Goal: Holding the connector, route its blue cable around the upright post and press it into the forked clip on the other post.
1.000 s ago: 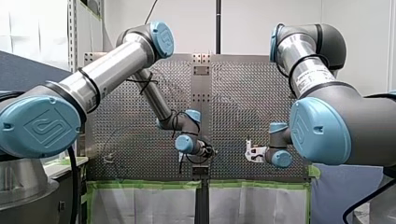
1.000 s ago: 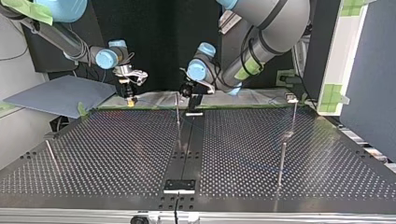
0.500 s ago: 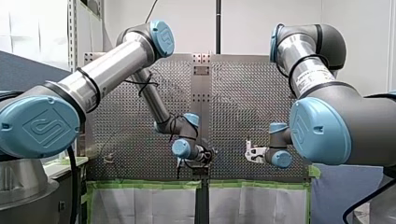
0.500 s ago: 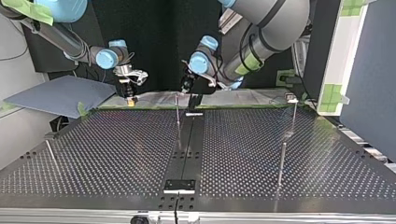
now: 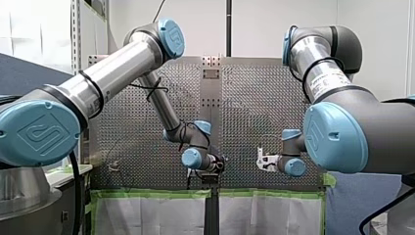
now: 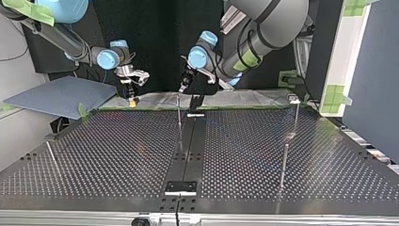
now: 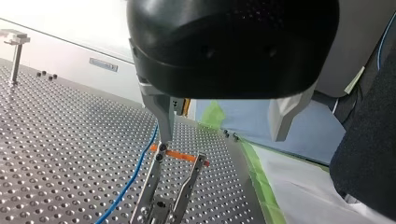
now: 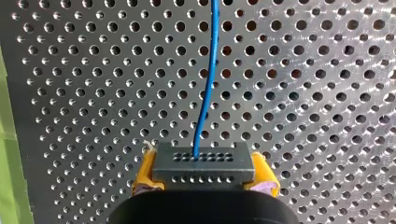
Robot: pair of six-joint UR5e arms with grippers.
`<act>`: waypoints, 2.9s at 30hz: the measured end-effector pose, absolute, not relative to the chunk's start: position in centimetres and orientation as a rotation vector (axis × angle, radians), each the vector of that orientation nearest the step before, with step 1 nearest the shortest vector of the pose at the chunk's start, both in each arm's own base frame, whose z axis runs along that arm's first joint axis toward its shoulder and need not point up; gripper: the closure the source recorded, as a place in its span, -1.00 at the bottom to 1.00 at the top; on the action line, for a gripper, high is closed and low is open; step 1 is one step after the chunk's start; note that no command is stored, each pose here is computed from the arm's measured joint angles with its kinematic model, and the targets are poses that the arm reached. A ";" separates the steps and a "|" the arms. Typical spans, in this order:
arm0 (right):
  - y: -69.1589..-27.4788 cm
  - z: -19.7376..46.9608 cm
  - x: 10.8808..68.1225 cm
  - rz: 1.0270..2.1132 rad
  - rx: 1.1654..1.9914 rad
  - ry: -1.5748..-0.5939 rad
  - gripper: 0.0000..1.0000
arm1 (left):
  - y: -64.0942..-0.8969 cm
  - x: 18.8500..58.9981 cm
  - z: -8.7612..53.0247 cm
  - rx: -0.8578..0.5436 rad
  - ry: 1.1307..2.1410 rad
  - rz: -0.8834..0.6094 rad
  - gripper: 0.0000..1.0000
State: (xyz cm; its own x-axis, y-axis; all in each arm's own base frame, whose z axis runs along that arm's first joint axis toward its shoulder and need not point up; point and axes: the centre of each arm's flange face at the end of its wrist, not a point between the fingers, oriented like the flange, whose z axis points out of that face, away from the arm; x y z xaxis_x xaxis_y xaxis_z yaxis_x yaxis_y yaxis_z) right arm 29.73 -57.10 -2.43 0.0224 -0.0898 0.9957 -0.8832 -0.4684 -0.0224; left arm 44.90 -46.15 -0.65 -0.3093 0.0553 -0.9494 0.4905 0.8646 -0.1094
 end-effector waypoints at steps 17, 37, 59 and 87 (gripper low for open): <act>-56.9 -2.5 29.8 1.513 1.643 -1.012 1.00 | -45.8 44.6 1.9 0.382 1.824 -0.437 -1.00; -56.8 -2.6 29.7 1.504 1.657 -1.021 1.00 | -45.9 44.1 1.8 0.346 1.854 -0.470 -1.00; -52.6 -4.6 30.6 1.383 1.778 -0.942 1.00 | -44.6 42.1 0.3 0.371 1.888 -0.360 -1.00; -48.5 0.4 30.8 1.437 1.727 -0.848 1.00 | -44.0 42.5 0.2 0.356 1.887 -0.352 -1.00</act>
